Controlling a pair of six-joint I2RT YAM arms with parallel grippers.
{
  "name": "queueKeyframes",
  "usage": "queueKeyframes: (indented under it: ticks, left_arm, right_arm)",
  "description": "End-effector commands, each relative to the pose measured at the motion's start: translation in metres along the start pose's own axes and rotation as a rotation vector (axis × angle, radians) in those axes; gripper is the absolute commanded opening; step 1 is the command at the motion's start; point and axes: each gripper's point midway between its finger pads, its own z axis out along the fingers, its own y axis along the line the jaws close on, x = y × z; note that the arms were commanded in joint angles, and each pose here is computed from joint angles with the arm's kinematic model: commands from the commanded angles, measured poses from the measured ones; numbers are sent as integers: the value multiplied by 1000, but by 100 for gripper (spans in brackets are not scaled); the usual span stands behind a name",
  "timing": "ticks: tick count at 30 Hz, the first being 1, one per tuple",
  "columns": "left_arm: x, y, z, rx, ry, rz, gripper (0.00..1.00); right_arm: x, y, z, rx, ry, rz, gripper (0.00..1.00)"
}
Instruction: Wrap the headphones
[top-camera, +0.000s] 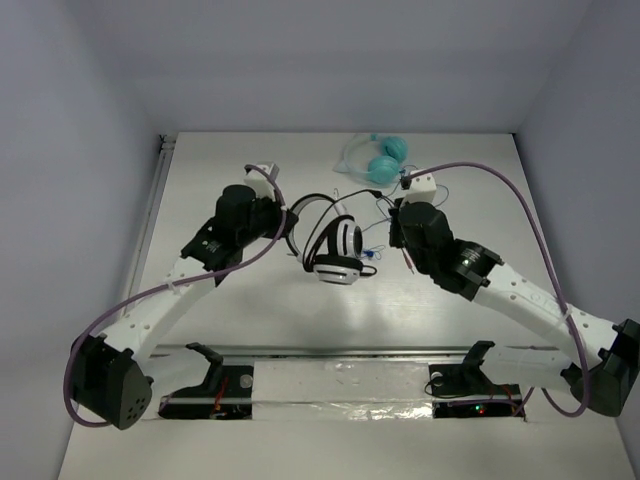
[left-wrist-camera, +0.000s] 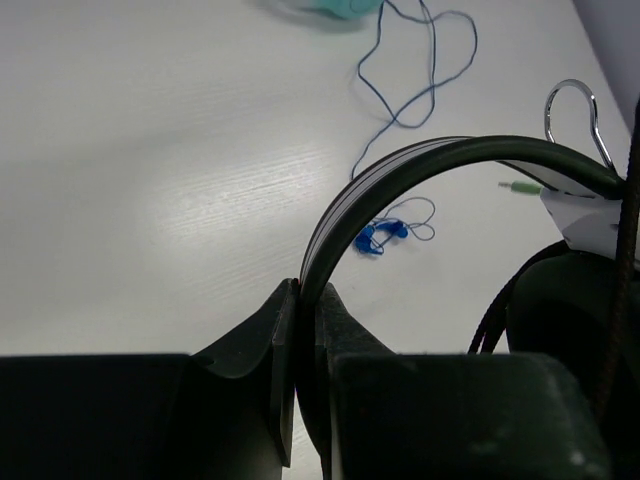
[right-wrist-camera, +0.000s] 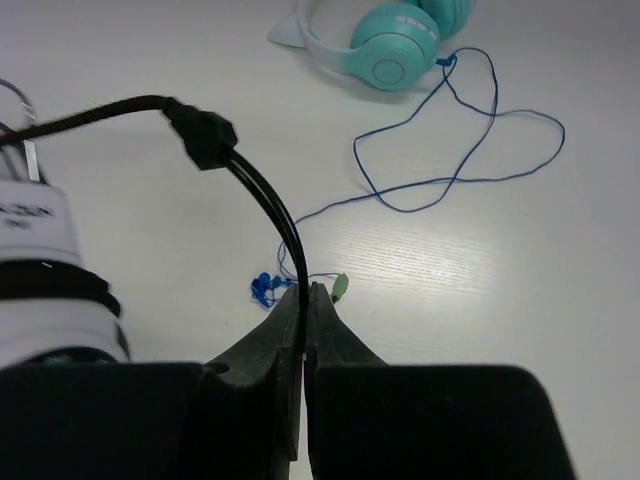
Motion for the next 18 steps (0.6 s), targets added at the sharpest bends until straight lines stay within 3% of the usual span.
queueKeyframes:
  ticks: [1, 9, 14, 18]
  left_arm:
    - [-59, -39, -26, 209, -138, -26, 0]
    - [-78, -61, -42, 428, -143, -90, 0]
    - [-103, -77, -52, 529, -194, -254, 0]
    - [-128, -77, -51, 557, -309, -378, 0]
  right_arm:
    - [-18, -6, -6, 16, -82, 149, 0]
    - [25, 34, 10, -156, 7, 199, 0]
    - [24, 68, 7, -360, -79, 341, 0]
    - [10, 88, 0, -490, -148, 506, 0]
